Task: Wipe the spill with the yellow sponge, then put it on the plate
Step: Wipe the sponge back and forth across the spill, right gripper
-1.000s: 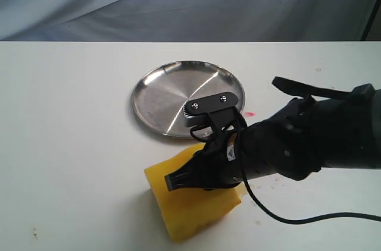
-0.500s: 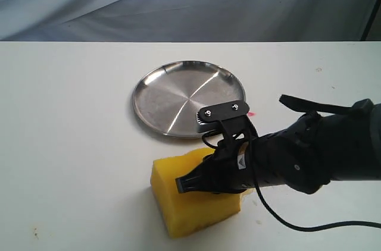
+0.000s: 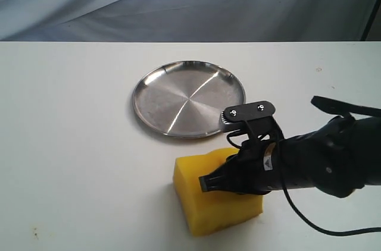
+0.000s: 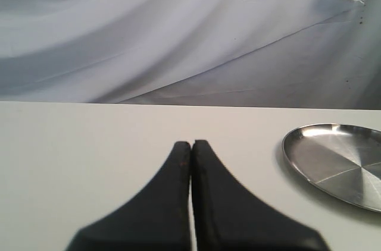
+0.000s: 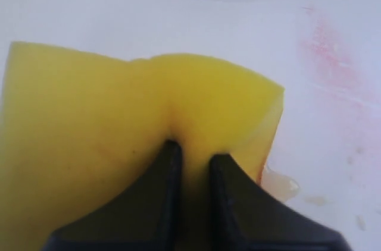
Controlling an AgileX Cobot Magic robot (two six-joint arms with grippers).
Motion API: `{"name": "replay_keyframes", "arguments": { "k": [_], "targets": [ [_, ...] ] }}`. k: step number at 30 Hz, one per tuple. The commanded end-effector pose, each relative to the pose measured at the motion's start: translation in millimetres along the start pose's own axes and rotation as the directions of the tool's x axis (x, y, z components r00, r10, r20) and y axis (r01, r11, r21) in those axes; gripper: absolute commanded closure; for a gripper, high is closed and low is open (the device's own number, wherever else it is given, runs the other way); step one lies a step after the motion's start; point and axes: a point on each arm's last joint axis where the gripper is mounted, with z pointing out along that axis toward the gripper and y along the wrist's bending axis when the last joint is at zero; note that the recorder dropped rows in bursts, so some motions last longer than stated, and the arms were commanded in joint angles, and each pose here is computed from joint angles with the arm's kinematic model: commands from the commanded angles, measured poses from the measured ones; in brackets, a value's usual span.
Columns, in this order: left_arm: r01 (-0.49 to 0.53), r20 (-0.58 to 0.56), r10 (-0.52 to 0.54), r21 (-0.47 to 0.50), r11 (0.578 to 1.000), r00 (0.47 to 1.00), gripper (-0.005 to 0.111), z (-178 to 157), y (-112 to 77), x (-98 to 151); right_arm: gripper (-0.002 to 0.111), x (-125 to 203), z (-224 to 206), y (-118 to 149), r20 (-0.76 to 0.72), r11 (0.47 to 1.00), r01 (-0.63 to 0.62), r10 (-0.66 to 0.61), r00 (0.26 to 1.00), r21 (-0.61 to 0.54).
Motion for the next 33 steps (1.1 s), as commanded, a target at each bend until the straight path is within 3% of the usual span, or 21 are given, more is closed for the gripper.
{"name": "replay_keyframes", "arguments": {
  "k": [1, 12, 16, 33],
  "targets": [
    [0.002, 0.001, -0.002, 0.001, 1.0, 1.0, 0.105, 0, 0.0, 1, 0.108, 4, -10, -20, -0.067, 0.998, 0.007, -0.003, 0.998, 0.059],
    [0.0, 0.001, 0.0, 0.001, 1.0, 1.0, 0.105, 0, 0.0, 1, 0.108, -3, -14, -59, -0.05, 0.983, -0.112, 0.121, 0.991, 0.143],
    [0.002, 0.001, -0.002, 0.001, 1.0, 1.0, 0.105, 0, 0.0, 1, 0.108, 9, -13, -71, -0.03, 0.974, -0.165, 0.172, 0.985, 0.157],
    [0.002, 0.001, -0.002, 0.001, 1.0, 1.0, 0.105, 0, 0.0, 1, 0.108, 13, -9, -19, 0.008, 0.999, -0.012, 0.011, 1.0, 0.034]
  ]
}}
